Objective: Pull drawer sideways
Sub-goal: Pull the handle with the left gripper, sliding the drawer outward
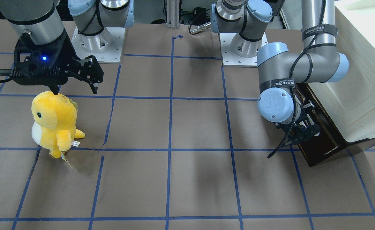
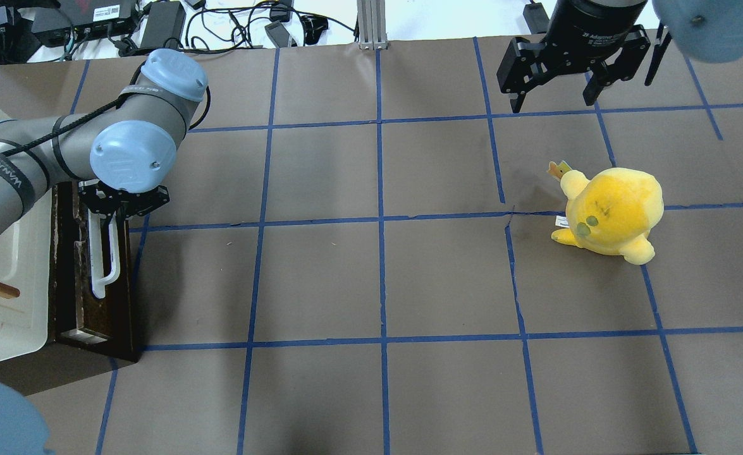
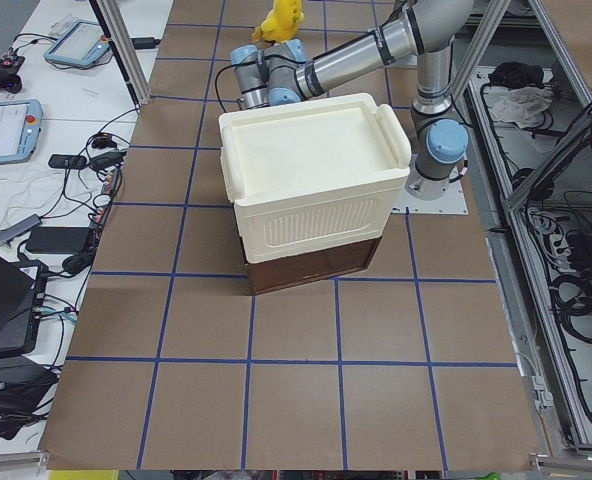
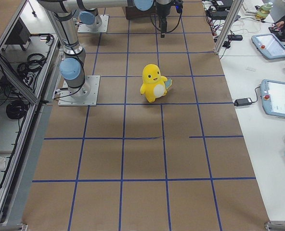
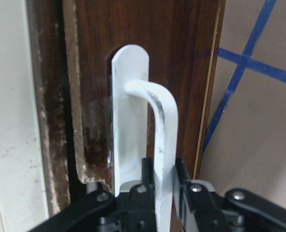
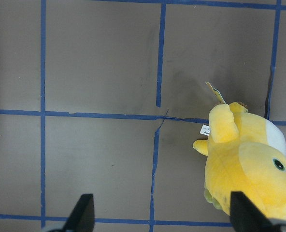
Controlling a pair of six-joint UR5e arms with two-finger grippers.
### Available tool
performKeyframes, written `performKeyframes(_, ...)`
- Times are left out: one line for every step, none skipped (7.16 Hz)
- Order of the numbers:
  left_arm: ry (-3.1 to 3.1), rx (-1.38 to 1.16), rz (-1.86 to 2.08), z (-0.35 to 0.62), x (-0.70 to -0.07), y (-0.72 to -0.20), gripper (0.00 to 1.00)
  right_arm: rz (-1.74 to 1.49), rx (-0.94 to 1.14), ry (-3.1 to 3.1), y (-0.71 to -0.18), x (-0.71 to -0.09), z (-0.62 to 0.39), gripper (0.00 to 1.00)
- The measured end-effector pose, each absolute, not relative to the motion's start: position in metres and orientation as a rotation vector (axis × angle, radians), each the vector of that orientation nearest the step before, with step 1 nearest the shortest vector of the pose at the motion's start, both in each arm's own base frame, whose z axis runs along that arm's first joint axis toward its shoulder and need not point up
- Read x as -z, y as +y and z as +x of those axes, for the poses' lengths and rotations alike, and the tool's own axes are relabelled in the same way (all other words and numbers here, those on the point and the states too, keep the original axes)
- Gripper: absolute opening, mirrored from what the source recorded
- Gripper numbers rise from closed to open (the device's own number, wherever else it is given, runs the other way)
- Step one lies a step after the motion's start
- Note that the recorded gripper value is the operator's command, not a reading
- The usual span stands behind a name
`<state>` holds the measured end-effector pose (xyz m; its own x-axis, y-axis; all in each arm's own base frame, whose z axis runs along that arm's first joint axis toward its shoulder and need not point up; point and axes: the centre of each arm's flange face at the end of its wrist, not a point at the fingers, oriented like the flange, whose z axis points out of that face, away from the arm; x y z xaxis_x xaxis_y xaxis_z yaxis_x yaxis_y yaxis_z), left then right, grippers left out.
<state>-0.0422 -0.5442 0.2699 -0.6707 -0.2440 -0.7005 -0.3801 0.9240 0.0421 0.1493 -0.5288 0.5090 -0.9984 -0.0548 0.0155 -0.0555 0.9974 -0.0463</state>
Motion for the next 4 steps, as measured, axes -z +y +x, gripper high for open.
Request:
performKeyframes(2.334,-0.242,-0.441,-0.0422,-0.2691,-0.5439,0.00,0.086,-0.073,-3.125,-0.5288,-0.5089,0.1493,1.00)
performKeyframes(2.331,-0.247,-0.446,-0.0422,-0.2673,-0.5435,0.00,0.086,-0.073,-3.125,-0.5288,-0.5089,0.1493,1.00)
performKeyframes(2.328,-0.251,-0.454,-0.0423,-0.2659,-0.5431,0.00,0.087,-0.073,-3.125,-0.5288,-0.5089,0.1493,1.00)
performKeyframes(2.325,-0.253,-0.459,-0.0424,-0.2651,-0.5430,0.00,0.087,-0.073,-3.125,-0.5288,-0.5089,0.1493,1.00)
